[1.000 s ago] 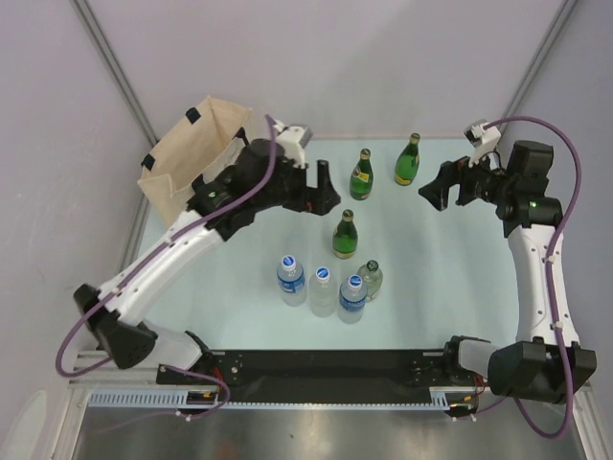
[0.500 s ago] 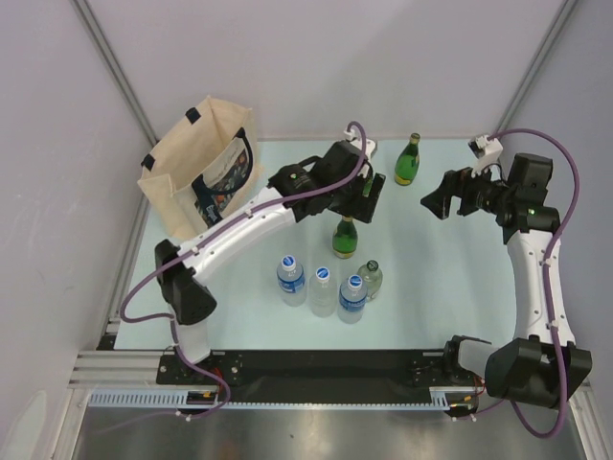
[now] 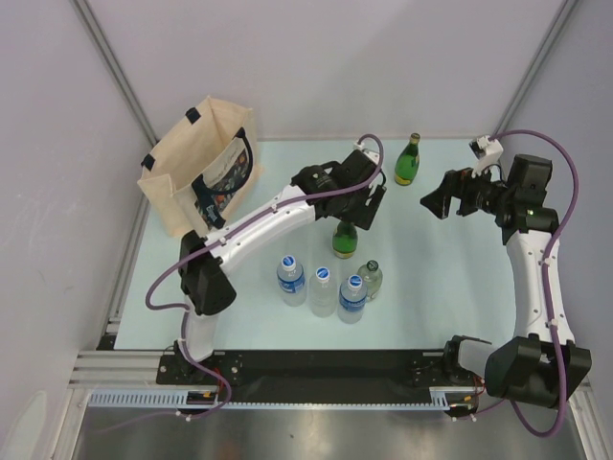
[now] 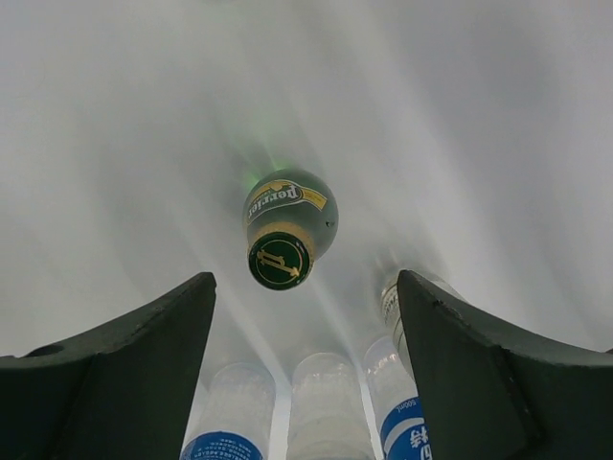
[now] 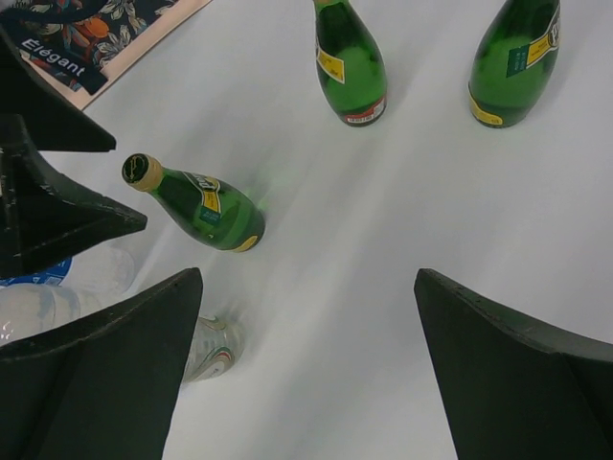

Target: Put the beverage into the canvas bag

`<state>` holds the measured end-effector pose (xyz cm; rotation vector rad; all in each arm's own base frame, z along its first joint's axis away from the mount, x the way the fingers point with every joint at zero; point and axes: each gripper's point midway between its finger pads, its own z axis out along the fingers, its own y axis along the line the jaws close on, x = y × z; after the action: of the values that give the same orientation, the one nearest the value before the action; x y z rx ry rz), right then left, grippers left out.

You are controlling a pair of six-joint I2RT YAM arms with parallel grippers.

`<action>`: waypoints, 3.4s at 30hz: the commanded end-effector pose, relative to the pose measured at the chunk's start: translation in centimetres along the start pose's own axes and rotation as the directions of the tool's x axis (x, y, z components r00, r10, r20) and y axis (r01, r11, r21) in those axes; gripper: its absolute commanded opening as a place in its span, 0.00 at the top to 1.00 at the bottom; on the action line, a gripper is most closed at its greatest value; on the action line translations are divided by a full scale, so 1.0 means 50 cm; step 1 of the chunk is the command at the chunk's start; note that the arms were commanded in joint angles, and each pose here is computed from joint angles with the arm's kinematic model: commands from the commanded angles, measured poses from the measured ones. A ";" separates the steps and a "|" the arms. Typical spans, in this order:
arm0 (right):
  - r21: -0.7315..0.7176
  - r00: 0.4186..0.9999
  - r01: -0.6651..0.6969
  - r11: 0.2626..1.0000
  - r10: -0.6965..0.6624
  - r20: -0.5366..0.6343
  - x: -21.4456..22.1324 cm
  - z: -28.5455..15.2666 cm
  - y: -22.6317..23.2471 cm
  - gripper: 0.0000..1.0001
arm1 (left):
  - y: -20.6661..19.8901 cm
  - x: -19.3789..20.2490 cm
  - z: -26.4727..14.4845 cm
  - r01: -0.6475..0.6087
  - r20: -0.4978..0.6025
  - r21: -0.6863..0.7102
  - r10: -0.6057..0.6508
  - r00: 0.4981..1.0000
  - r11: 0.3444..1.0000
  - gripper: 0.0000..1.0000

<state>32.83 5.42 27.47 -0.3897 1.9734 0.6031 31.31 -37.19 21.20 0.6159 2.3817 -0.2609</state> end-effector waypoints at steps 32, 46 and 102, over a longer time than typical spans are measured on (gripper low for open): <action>-0.028 1.000 -0.019 0.999 0.020 0.025 -0.015 0.012 -0.002 0.00 | 0.026 -0.007 0.071 0.048 -0.031 -0.032 -0.049 0.998 0.998 0.62; -0.094 0.999 -0.033 0.995 0.034 0.005 -0.008 0.028 0.027 0.00 | 0.131 -0.136 -0.095 0.042 0.207 -0.074 -0.026 0.978 0.996 1.00; -0.370 0.977 0.119 0.921 -0.174 -0.120 0.057 0.109 0.200 0.00 | 0.716 -0.442 -0.615 0.624 0.912 -0.273 -0.009 0.409 0.732 1.00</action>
<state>30.77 16.52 24.90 -0.8143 1.9779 0.8625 47.80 -5.68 48.99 -0.2353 1.6724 0.0573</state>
